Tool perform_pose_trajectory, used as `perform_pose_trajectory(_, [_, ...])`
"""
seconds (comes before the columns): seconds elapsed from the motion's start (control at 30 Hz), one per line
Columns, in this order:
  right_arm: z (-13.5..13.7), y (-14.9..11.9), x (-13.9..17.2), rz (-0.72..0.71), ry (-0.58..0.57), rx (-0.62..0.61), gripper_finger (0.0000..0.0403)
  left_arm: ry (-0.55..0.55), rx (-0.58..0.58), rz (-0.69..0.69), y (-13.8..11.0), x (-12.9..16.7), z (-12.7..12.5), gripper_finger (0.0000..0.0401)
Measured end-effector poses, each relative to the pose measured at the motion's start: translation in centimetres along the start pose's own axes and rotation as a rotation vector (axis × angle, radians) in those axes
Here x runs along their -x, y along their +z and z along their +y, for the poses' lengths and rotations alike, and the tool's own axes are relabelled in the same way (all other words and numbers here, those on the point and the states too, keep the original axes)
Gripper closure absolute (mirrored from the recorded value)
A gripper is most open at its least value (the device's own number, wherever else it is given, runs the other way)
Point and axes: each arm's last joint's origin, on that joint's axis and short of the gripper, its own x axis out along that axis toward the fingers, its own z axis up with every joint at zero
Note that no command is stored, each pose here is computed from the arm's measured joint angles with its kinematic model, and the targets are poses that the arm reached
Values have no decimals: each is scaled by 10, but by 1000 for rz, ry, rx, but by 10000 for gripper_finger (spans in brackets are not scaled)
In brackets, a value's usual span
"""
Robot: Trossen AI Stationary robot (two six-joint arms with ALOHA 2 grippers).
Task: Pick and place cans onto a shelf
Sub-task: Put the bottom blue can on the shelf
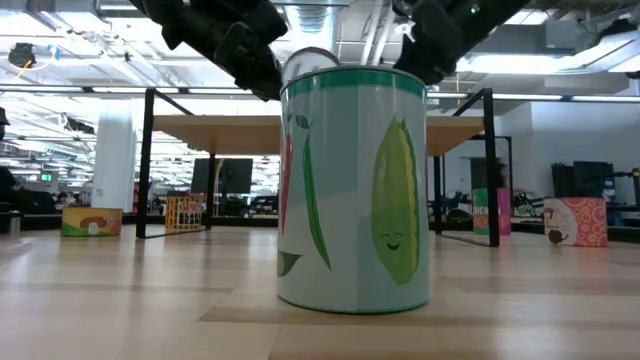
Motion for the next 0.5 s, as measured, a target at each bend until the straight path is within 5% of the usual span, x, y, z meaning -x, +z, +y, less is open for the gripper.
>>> perform_pose_trajectory(0.5, [-5, 13, -14, -122, 224, -112, 369, 9, 110, -27, 3, 3, 0, 401])
